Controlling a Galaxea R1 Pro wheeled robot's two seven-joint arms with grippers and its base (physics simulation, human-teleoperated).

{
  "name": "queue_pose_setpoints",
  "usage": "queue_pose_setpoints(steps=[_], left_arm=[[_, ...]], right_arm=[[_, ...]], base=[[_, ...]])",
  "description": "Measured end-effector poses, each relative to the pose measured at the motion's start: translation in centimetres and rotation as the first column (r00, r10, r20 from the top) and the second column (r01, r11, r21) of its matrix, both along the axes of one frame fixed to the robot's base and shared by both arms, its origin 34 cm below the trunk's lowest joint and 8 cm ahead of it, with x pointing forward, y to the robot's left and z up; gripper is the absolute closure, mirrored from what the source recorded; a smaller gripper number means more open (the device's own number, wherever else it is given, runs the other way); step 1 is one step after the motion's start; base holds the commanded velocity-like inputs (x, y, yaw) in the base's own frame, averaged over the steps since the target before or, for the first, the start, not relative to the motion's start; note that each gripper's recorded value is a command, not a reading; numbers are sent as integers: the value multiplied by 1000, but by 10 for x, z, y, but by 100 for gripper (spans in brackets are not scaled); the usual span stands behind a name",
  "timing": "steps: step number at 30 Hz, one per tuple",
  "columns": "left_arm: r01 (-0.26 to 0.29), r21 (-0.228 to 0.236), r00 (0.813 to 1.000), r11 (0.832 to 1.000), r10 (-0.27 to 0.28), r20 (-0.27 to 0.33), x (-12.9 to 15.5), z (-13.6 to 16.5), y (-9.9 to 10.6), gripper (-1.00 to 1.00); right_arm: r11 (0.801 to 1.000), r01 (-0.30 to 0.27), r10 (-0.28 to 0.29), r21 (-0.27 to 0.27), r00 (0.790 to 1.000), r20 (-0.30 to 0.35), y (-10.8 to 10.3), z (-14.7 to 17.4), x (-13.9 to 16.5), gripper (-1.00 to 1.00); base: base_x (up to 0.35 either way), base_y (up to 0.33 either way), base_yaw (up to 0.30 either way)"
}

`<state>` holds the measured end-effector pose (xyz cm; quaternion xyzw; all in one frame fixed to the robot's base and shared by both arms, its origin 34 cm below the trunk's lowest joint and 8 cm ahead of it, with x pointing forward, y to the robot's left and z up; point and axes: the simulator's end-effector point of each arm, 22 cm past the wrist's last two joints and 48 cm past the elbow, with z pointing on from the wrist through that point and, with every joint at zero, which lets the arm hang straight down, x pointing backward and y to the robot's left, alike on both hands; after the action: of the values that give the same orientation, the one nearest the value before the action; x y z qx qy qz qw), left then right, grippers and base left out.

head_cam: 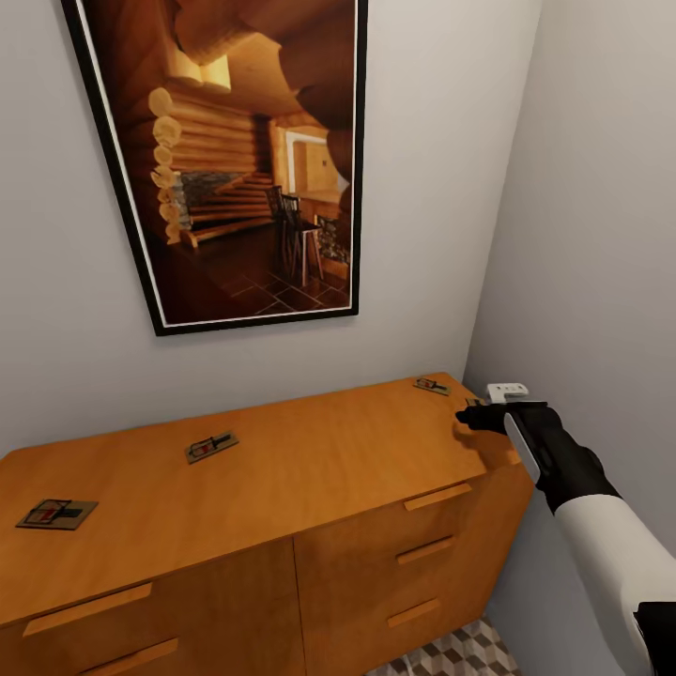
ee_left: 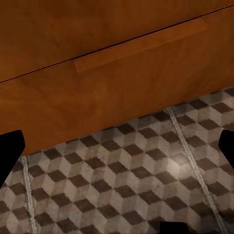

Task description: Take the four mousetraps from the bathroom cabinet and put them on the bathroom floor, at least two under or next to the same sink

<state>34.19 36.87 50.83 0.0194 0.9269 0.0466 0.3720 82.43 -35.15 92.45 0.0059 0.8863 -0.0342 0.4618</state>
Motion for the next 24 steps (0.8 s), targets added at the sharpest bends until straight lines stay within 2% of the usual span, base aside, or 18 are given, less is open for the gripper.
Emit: queue_pose_setpoints(steps=[9,24], left_arm=[[0,0,1000,1000,0,-1,0,0,0,-100],[-1,-1,1000,1000,1,-1,0,0,0,-100]], right_arm=[[1000,-4,4,2,1000,-1,1,0,0,-100],[1000,-5,5,2,1000,1,1,0,0,-100]], base=[[9,0,0],[74,-23,0]])
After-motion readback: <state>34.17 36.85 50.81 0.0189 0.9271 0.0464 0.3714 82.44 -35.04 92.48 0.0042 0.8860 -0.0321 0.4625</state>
